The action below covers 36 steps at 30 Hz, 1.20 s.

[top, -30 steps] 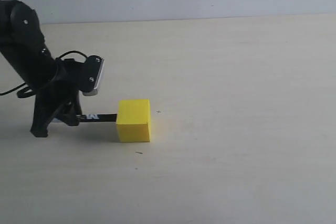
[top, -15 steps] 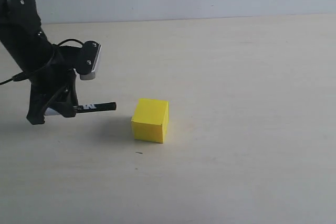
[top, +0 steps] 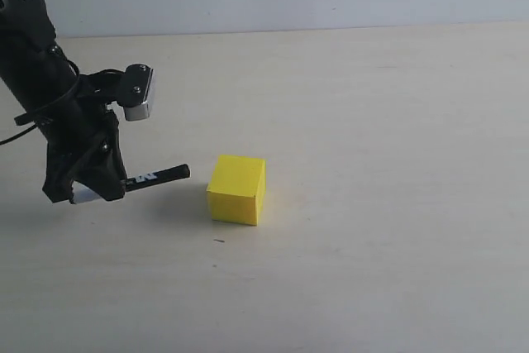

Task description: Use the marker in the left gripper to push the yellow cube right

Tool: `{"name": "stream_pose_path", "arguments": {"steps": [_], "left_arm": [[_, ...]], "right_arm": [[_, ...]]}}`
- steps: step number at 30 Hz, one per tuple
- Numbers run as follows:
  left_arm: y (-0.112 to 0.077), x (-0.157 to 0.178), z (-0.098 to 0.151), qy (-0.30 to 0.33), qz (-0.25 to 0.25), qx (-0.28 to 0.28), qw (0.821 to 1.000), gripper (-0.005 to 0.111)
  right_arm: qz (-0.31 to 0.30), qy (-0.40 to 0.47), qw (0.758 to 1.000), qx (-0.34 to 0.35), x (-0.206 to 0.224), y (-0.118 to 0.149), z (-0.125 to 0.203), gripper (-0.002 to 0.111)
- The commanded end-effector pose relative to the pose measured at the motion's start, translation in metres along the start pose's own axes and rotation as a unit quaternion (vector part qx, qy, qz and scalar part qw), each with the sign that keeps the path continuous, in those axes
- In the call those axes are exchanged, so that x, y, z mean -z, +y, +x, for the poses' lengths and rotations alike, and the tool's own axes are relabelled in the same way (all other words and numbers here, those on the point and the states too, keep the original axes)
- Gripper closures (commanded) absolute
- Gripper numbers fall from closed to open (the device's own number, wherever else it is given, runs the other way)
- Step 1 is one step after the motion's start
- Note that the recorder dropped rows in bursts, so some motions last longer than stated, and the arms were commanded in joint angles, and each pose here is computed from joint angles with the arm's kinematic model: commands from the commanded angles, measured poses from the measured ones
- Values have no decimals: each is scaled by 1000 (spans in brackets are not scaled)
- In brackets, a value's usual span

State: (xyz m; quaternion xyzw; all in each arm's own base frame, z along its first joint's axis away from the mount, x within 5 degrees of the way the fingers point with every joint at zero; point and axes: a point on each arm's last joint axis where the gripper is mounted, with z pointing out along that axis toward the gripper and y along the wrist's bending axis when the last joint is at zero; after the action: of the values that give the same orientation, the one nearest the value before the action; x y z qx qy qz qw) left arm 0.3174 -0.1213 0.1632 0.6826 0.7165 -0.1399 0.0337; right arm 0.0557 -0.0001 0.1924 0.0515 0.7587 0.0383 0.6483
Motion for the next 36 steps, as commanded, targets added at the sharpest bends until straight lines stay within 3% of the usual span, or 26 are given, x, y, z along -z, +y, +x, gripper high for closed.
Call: {"name": "stream_pose_path", "arguments": {"steps": [1,7,12,14,20,31,36], "left_arm": [[-7,1,2,11,37,0,999,107],[-5,1,2,12,23,4,1000,107],[15,0,-6,-1,-94,-17,995,107],[19,-2,-8,-1,-107,-36,994,107],[25,-14,-12,11,-76,-34,996,107],[29,-20,-6,89,-94,-100,987,107],[27,-20,-7,93,-84,-115,985,107]], "right_arm": [[3,-4,1000,4,0,-1,1,108],[3,-4,1000,4,0,-1,1,108],[3,-3,1000,4,0,-1,1,108],[3,-3,1000,4,0,-1,1,108],[3,-3,1000,4,0,-1,1,108],[3,-3,1000,4,0,-1,1,108],[3,-3,1000,4,0,-1,1,108]]}}
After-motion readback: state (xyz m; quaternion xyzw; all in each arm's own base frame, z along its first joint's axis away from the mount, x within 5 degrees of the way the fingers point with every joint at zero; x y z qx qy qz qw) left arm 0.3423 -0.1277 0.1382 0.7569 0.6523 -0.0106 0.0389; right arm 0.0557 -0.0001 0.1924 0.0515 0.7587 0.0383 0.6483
